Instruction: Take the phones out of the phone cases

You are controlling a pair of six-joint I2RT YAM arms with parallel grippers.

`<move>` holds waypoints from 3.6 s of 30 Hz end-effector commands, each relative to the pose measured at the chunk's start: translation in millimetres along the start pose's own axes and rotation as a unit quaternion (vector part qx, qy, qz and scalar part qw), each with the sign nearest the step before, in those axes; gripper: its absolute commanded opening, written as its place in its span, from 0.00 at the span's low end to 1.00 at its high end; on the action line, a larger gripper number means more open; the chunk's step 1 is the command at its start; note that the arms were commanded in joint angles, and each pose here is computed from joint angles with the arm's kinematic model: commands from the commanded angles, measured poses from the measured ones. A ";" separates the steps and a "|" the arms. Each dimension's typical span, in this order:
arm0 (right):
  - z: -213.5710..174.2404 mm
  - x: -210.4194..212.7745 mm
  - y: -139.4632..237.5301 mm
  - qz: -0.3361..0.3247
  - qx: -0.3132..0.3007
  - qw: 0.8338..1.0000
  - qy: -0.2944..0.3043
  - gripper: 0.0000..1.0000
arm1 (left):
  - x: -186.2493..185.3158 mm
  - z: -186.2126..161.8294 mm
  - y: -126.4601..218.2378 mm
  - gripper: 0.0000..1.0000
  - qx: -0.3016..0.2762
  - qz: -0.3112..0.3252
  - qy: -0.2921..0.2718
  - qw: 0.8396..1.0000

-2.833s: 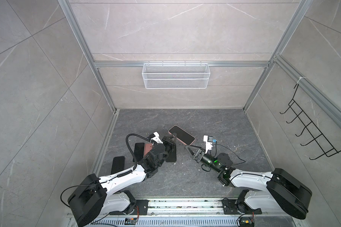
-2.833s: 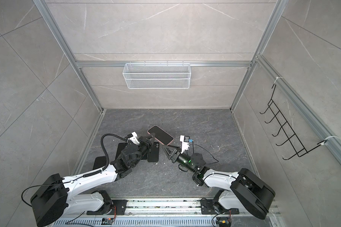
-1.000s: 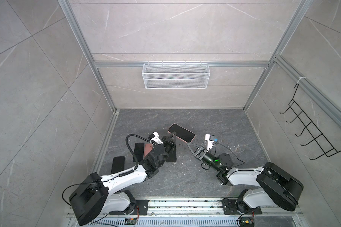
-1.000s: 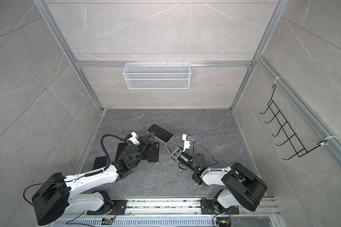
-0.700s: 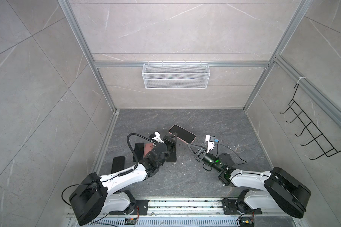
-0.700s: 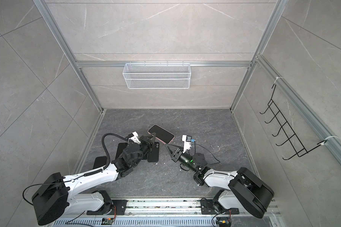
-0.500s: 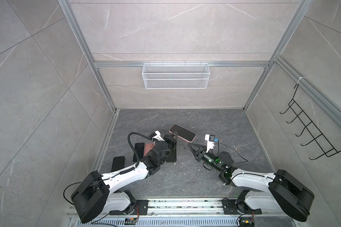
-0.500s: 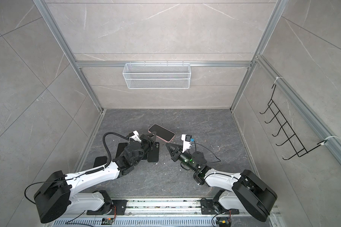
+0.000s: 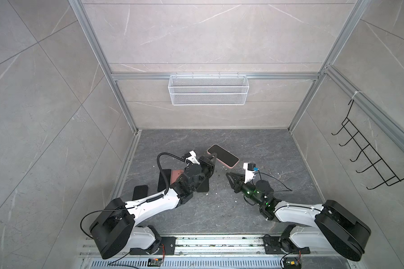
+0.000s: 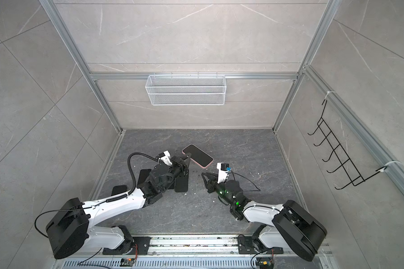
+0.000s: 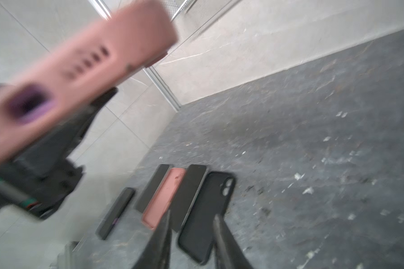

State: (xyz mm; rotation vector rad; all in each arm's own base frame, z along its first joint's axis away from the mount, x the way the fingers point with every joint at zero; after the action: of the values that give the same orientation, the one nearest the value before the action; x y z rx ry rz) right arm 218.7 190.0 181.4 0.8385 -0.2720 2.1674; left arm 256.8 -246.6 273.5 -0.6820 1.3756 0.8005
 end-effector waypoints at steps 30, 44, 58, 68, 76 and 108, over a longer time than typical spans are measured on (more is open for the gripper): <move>64.5 53.6 18.9 0.201 -0.048 0.958 -0.198 0.70 | -37.7 -13.5 22.8 0.00 0.006 -0.216 -0.098 0.972; 74.2 48.3 18.1 0.178 -0.033 0.960 -0.215 0.12 | -22.7 -32.7 21.9 0.00 0.029 -0.204 -0.105 0.973; 85.8 47.8 26.7 0.171 0.078 0.962 -0.196 0.00 | 12.5 -18.6 36.8 0.51 0.092 -0.189 -0.089 0.974; 86.0 53.8 25.0 0.187 0.108 0.956 -0.199 0.00 | 14.1 -20.6 27.3 0.49 0.141 -0.211 -0.087 0.963; 84.0 54.1 27.3 0.188 0.114 0.955 -0.199 0.00 | 16.9 -22.1 24.7 0.27 0.150 -0.207 -0.089 0.963; 52.6 27.6 40.4 0.189 0.059 0.956 -0.219 0.40 | 8.5 -25.4 17.2 0.00 0.066 -0.192 0.039 0.978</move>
State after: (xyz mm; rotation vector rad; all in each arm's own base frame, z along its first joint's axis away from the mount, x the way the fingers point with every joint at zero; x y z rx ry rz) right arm 202.4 156.0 235.4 1.4636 -0.4959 2.2936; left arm 227.7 -256.3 229.5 -0.7192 1.3425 0.4879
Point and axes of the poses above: each gripper's point midway between its finger pads, its own y axis back along the fingers, its own x axis along the line the jaws close on, z = x × y, the point moved 8 cm from there along y, back along the fingers, and after that the axes turned 4 degrees about -y, right-handed, at the moved point
